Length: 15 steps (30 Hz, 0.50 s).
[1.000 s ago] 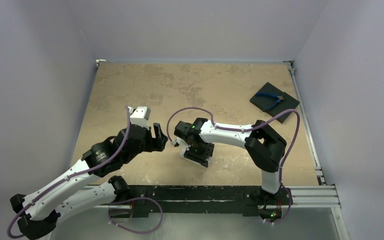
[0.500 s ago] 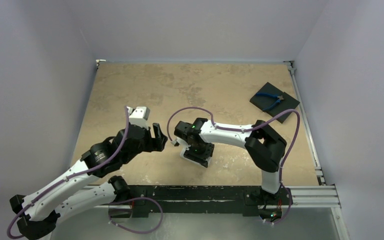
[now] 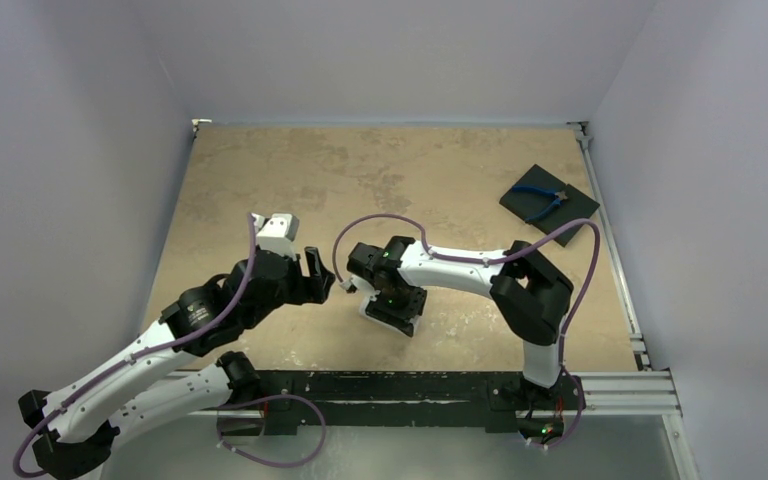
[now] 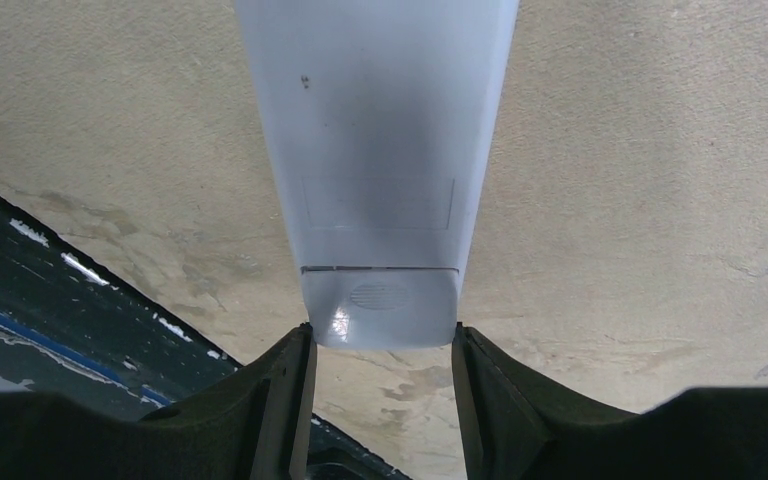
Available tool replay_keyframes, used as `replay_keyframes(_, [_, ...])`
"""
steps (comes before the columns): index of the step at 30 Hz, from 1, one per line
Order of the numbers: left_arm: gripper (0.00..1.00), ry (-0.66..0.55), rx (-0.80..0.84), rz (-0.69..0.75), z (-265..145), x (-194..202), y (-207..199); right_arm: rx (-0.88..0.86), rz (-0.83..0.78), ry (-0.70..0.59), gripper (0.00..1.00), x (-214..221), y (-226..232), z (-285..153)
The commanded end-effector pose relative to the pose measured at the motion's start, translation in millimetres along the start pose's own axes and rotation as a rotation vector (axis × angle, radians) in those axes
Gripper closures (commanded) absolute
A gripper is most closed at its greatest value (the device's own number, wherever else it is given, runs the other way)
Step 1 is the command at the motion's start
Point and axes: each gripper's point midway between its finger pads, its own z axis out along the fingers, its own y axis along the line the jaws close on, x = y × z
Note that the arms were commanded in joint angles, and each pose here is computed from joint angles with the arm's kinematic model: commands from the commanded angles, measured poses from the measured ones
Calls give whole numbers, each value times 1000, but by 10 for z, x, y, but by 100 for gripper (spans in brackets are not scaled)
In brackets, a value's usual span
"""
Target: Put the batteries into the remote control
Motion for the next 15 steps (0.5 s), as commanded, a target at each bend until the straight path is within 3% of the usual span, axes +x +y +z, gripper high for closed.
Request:
replay_keyframes(1, [29,-22,11,10,-9,-40,-26,-10,11,-101,90,-172,48,-235])
replay_keyframes(15, [29,-23,7,14,-30,-20,-32,-33,25,-115,88,-273,89,-135])
